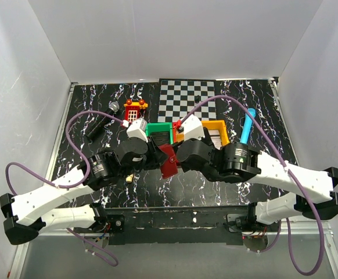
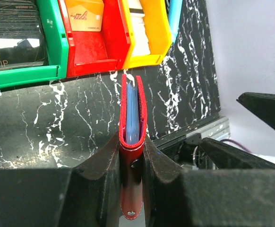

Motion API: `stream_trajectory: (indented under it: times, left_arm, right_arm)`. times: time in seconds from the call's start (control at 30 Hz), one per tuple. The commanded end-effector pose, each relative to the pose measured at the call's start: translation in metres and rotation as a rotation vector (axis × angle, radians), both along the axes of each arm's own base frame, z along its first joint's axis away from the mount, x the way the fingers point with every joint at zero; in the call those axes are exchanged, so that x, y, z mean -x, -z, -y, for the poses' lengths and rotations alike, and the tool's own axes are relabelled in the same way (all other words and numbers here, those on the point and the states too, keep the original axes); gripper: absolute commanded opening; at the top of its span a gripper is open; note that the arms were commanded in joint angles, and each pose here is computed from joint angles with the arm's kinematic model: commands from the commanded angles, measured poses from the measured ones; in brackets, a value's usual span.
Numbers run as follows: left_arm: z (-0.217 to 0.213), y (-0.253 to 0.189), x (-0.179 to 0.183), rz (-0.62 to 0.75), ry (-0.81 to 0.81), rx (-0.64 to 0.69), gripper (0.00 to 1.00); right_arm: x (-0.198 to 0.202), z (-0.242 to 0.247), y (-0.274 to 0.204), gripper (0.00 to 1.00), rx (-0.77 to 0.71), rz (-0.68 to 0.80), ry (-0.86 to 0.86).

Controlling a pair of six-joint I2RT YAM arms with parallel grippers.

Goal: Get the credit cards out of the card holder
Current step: Pick up the card holder from the center of the board, then open the card holder at the center of the board.

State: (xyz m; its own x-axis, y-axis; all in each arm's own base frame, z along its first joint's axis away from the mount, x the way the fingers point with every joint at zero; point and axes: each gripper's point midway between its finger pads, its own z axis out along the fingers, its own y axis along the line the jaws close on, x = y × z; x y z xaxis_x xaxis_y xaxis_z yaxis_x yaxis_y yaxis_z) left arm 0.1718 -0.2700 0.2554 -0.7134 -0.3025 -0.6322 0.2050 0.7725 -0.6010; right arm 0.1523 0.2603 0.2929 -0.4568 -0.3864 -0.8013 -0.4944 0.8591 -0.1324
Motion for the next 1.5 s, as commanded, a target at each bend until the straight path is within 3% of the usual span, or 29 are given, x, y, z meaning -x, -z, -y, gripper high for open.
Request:
stream_trajectory:
  times: [0.0,0.2,0.57,1.47]
  left_arm:
    - [-0.005,-0.028,-0.006,-0.013,-0.096,0.078,0.00]
    - [0.001,-0.029,-0.007,-0.059,-0.135,0.140,0.00]
    - [0.007,-0.032,-0.008,-0.074,-0.135,0.155,0.00]
    - [0.009,-0.050,0.000,-0.058,-0.100,0.282,0.00]
  right_arm:
    - [-0.012,0.002,-0.026,0.71,-0.119,0.097,0.066]
    - [-0.009,-0.019,-0.017,0.64,-0.106,0.099,0.063]
    - [0.002,-0.045,-0.009,0.61,-0.117,0.056,0.001]
    - [0.004,-0.054,0.013,0.49,-0.050,0.010,0.016]
